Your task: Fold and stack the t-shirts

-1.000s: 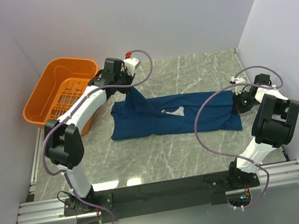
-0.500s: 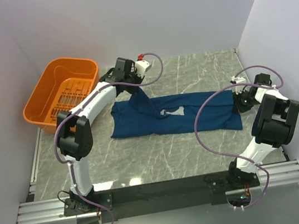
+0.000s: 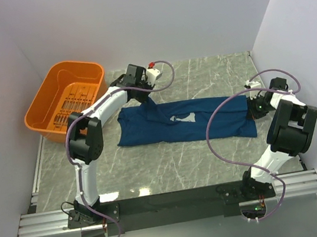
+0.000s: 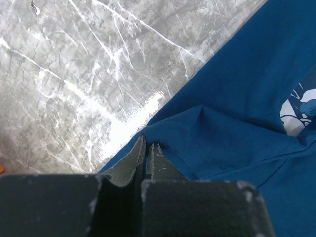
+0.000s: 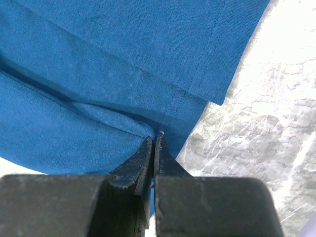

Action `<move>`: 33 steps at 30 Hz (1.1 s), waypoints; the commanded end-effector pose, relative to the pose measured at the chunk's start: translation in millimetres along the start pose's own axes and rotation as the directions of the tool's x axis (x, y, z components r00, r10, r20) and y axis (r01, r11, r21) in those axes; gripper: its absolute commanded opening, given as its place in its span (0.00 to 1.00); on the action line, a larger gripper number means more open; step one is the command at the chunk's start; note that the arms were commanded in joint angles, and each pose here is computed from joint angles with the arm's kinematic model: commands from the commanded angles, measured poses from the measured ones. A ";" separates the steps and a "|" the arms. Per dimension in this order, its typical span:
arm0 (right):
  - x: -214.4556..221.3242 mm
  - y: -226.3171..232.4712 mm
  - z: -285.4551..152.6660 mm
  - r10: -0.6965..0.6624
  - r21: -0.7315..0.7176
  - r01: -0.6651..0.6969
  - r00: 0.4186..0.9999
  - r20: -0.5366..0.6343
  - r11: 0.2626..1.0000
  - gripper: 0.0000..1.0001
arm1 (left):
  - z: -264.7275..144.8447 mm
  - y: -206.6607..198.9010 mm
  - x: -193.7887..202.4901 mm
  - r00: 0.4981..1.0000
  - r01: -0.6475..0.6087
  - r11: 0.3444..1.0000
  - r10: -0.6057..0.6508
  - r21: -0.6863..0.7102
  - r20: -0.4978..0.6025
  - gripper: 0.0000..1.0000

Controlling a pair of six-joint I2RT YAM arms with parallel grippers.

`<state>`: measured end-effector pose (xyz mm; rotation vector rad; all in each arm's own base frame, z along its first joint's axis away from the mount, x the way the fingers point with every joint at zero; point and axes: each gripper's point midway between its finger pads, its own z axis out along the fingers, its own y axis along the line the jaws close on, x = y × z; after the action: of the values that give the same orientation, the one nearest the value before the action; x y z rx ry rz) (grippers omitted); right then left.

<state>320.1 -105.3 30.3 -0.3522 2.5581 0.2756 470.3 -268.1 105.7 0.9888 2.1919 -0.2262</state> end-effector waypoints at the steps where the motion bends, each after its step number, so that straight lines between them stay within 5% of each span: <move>1: -15.2 -2.7 -8.4 -0.028 0.029 0.026 0.998 0.049 0.999 0.00 | -9.8 3.0 -21.3 0.998 -0.021 1.000 0.021 -0.007 0.058 0.00; 14: -3.7 39.9 -38.1 -0.217 -0.106 0.222 0.974 0.059 0.969 0.00 | -79.0 -18.1 -14.7 0.992 0.019 1.000 -0.019 0.001 0.124 0.00; 27: 26.9 73.4 -104.1 -0.504 -0.077 0.516 0.854 0.130 0.853 0.00 | -222.7 -131.6 42.6 0.964 0.004 0.977 -0.062 0.215 0.260 0.01; 33: 52.7 94.2 -112.7 -0.578 -0.096 0.589 0.807 0.119 0.803 0.00 | -278.6 -165.6 61.2 0.927 0.095 0.933 -0.210 0.346 0.312 0.01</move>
<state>211.7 -71.8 110.9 -1.0129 2.2636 0.1683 201.1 -228.8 229.9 0.9552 1.9477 -0.6451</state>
